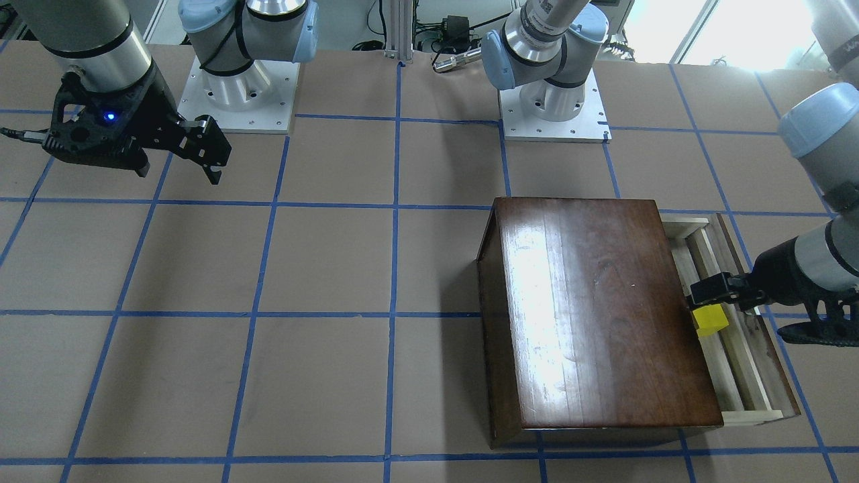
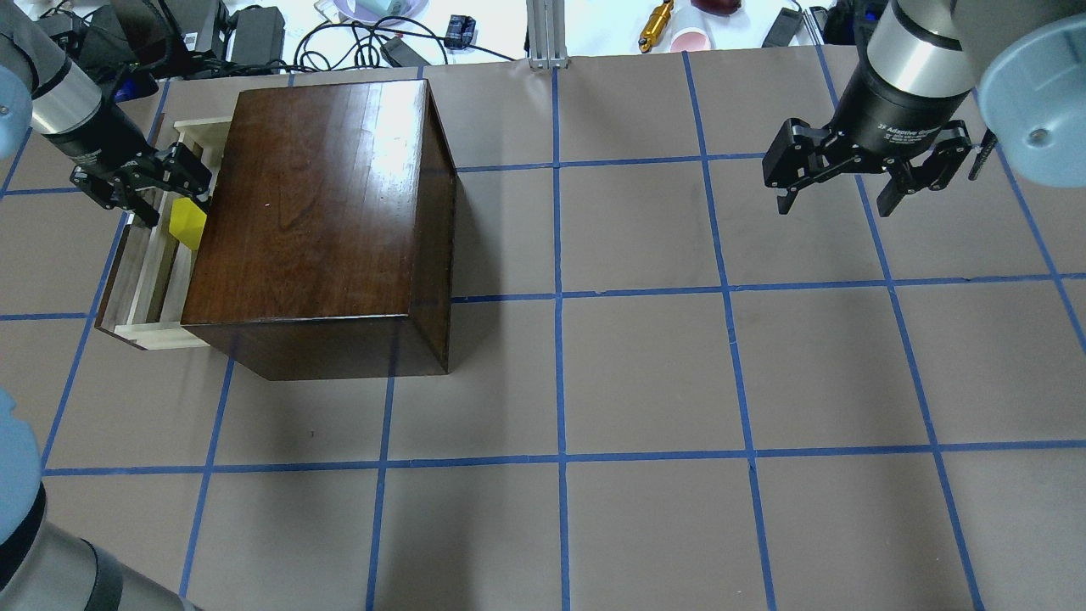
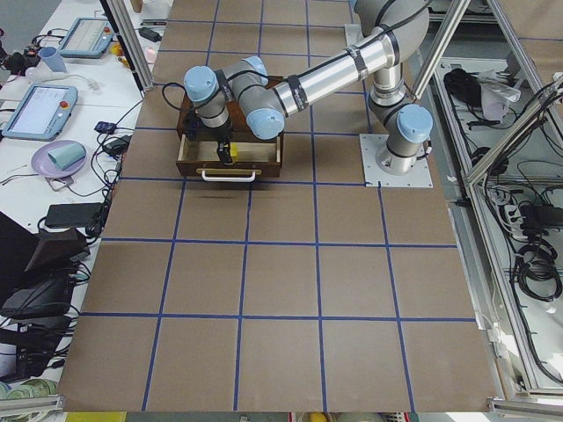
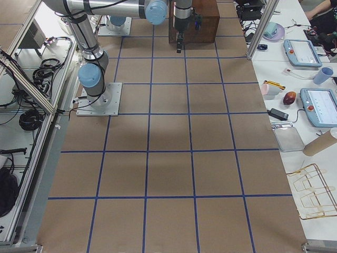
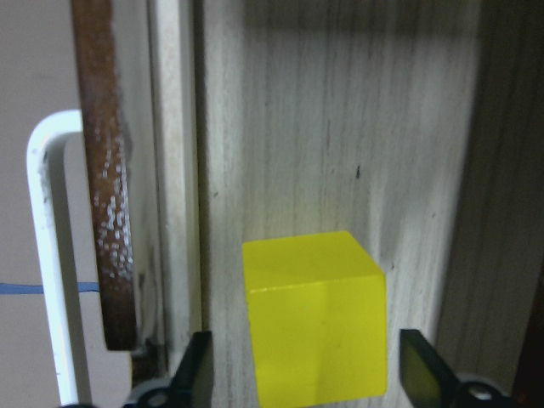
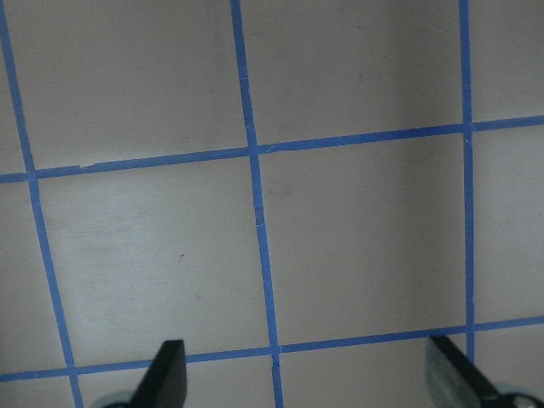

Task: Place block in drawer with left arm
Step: 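Lower the cube into the drawer and open the left gripper, then raise the left gripper up out of the drawer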

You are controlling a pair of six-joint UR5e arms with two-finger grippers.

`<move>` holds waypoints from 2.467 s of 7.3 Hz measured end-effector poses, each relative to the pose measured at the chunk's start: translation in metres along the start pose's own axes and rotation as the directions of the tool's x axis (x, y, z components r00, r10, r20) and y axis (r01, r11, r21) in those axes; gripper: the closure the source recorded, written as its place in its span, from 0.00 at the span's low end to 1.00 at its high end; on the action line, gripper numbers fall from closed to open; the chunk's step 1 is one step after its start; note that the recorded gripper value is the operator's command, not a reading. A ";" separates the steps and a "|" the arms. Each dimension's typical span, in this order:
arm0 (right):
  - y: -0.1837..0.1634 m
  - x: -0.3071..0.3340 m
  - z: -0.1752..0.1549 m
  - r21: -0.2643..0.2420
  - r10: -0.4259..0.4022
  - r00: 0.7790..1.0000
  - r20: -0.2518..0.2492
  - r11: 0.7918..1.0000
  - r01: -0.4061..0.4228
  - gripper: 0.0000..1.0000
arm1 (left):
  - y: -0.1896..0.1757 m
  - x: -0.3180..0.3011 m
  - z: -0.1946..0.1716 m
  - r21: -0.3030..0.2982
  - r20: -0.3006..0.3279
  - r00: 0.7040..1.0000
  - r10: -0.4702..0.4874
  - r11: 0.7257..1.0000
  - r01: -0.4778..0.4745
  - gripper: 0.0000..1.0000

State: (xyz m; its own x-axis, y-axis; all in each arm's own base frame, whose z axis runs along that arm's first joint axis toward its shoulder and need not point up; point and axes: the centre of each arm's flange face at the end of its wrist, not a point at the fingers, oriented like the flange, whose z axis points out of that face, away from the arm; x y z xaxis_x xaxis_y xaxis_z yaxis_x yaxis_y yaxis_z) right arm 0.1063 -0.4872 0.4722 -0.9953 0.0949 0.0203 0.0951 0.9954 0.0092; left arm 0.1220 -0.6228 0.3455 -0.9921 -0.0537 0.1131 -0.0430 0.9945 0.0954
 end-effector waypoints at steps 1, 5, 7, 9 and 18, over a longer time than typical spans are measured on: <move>0.000 0.000 0.000 0.000 0.000 1.000 0.000 1.000 0.000 0.00 | 0.004 0.003 -0.009 0.010 0.006 1.000 0.003 1.000 -0.003 0.00; 0.000 0.000 0.000 0.000 0.000 1.000 0.000 1.000 0.000 0.00 | 0.038 0.035 -0.066 0.008 0.011 1.000 0.023 1.000 -0.023 0.00; 0.000 0.000 0.000 0.000 0.000 1.000 0.000 1.000 0.000 0.00 | 0.069 0.059 -0.099 0.002 0.015 1.000 0.021 1.000 -0.021 0.00; 0.000 0.000 0.000 0.000 0.000 1.000 0.000 1.000 0.000 0.00 | 0.107 0.077 -0.136 0.032 0.029 0.999 0.018 0.999 -0.018 0.00; 0.000 0.000 0.000 0.000 0.000 1.000 0.000 1.000 0.000 0.00 | 0.136 0.200 -0.141 0.075 0.110 0.994 -0.006 0.997 -0.003 0.00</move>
State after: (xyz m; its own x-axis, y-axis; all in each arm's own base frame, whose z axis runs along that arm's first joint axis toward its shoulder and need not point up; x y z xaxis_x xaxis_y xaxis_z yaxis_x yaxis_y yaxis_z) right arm 0.1063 -0.4872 0.4722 -0.9953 0.0949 0.0204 0.0951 0.9954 0.0093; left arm -0.0658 -0.5107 0.5202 -0.9988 -0.0491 0.0030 -0.0490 0.9986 0.0203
